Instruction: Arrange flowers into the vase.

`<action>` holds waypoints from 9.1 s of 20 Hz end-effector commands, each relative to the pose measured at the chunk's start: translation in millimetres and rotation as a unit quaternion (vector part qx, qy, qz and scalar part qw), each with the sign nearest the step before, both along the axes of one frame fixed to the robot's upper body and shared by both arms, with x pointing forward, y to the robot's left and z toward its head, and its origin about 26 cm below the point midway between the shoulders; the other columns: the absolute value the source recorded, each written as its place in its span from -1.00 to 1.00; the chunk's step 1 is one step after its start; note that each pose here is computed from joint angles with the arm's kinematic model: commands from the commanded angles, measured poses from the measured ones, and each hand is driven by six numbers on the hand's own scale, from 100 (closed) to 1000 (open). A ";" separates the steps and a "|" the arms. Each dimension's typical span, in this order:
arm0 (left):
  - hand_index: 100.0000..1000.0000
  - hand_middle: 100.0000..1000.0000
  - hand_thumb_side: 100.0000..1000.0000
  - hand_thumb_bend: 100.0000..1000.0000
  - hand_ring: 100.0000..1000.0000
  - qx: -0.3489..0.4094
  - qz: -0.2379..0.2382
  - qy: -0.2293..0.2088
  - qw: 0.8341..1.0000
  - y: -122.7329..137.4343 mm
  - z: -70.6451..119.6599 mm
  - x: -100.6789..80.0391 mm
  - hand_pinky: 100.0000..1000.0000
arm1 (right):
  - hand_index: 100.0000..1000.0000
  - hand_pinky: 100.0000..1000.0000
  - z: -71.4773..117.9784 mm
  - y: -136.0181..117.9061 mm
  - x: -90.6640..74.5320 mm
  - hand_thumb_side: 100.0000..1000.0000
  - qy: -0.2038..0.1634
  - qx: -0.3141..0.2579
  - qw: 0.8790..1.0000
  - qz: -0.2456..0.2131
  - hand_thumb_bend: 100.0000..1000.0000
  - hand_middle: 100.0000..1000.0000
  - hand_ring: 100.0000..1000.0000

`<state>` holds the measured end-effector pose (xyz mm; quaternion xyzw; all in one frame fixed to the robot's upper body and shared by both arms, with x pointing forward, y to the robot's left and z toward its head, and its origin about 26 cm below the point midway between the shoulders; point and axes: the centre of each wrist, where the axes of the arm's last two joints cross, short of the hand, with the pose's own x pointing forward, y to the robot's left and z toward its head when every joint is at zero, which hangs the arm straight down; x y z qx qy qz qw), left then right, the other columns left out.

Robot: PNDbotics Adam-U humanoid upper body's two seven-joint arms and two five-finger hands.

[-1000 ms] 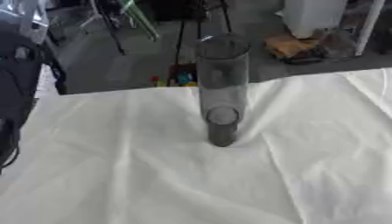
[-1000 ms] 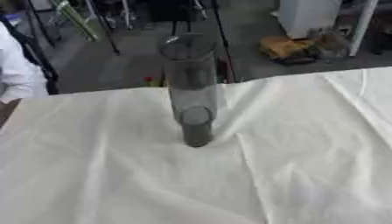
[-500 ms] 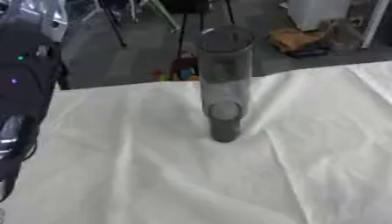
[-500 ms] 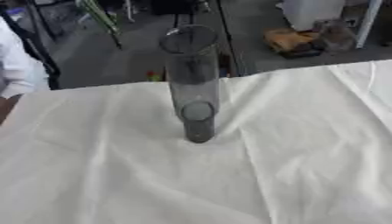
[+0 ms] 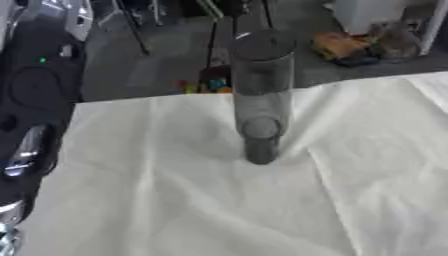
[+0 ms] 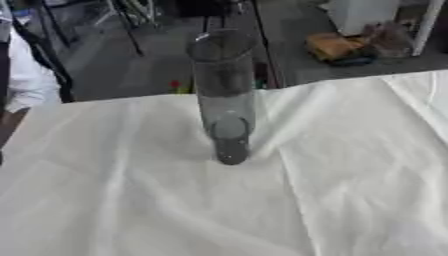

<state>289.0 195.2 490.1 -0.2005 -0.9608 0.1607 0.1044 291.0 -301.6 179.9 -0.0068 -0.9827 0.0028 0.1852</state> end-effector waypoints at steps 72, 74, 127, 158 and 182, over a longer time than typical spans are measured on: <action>-1.00 -1.00 0.05 -0.64 -1.00 -0.007 0.163 -0.130 0.978 -21.7 -8.3 -23.5 -1.00 | 0.82 0.66 10.6 13.0 3.0 0.88 -0.022 -0.011 0.999 0.042 -1.00 0.06 0.69; -1.00 -1.00 0.05 -0.68 -1.00 -0.013 0.168 -0.122 0.978 -23.4 -9.0 -20.3 -1.00 | 0.82 0.66 11.1 13.4 3.2 0.88 -0.022 -0.011 0.999 0.044 -1.00 0.05 0.69; -1.00 -1.00 0.46 -0.93 -1.00 0.097 0.246 0.021 0.964 -10.0 -35.9 53.4 -1.00 | 0.83 0.68 9.1 15.4 3.3 0.81 -0.012 -0.020 0.998 0.050 -1.00 0.02 0.70; -0.54 -0.95 0.79 -1.00 -0.48 0.287 0.269 0.091 0.915 -4.5 -40.8 52.0 -1.00 | 0.84 0.68 5.1 14.8 2.0 0.79 0.007 -0.026 0.999 0.046 -1.00 0.00 0.70; -0.54 -0.93 0.72 -1.00 -0.29 0.380 0.333 0.159 0.848 5.7 -52.8 58.2 -1.00 | 0.85 0.69 5.7 12.4 1.7 0.77 0.016 -0.020 0.999 0.039 -1.00 0.00 0.70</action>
